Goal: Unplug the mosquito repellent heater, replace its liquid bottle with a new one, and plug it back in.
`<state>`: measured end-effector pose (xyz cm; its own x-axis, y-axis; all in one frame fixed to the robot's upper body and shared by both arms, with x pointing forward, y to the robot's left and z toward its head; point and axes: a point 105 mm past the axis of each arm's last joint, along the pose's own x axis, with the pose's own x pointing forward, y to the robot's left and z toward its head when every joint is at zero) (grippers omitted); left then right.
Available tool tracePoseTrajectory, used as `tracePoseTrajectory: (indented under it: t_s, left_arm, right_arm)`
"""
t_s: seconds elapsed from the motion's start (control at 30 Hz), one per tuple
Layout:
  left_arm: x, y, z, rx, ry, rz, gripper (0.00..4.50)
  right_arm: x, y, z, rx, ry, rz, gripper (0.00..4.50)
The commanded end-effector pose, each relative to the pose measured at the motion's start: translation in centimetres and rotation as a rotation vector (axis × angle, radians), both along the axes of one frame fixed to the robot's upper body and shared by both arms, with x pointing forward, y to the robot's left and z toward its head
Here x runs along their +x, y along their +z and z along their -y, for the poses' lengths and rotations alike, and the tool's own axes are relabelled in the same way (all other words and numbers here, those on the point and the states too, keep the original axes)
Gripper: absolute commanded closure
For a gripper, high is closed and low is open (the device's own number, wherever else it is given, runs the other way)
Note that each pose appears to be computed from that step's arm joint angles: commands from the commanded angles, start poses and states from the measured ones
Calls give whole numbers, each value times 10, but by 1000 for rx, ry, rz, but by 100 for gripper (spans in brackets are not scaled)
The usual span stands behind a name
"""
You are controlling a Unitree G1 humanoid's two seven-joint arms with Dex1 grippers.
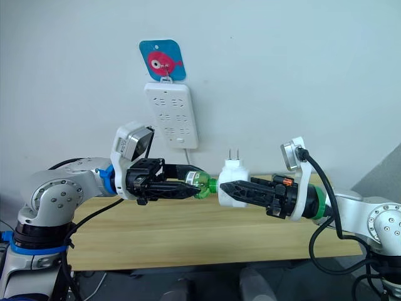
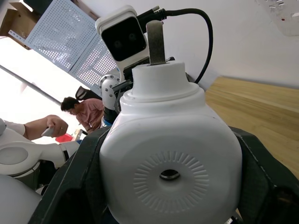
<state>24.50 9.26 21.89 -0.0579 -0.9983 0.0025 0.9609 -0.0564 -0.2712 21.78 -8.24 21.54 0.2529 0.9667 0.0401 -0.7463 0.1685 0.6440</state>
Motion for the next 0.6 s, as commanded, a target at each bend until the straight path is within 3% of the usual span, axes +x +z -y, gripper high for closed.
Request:
tracePoseTrajectory:
  t_s: [0.03, 0.57, 0.6]
  left_arm:
    - [-5, 4, 4, -9, -34, 27, 216]
    - [-7, -1, 15, -20, -53, 28, 216]
    - [-7, -2, 16, -21, -52, 30, 216]
  right_arm:
    - [-7, 9, -6, 21, 31, 32, 146]
    - [-4, 4, -12, -55, 40, 33, 146]
    - [-4, 4, -12, -66, 38, 29, 111]
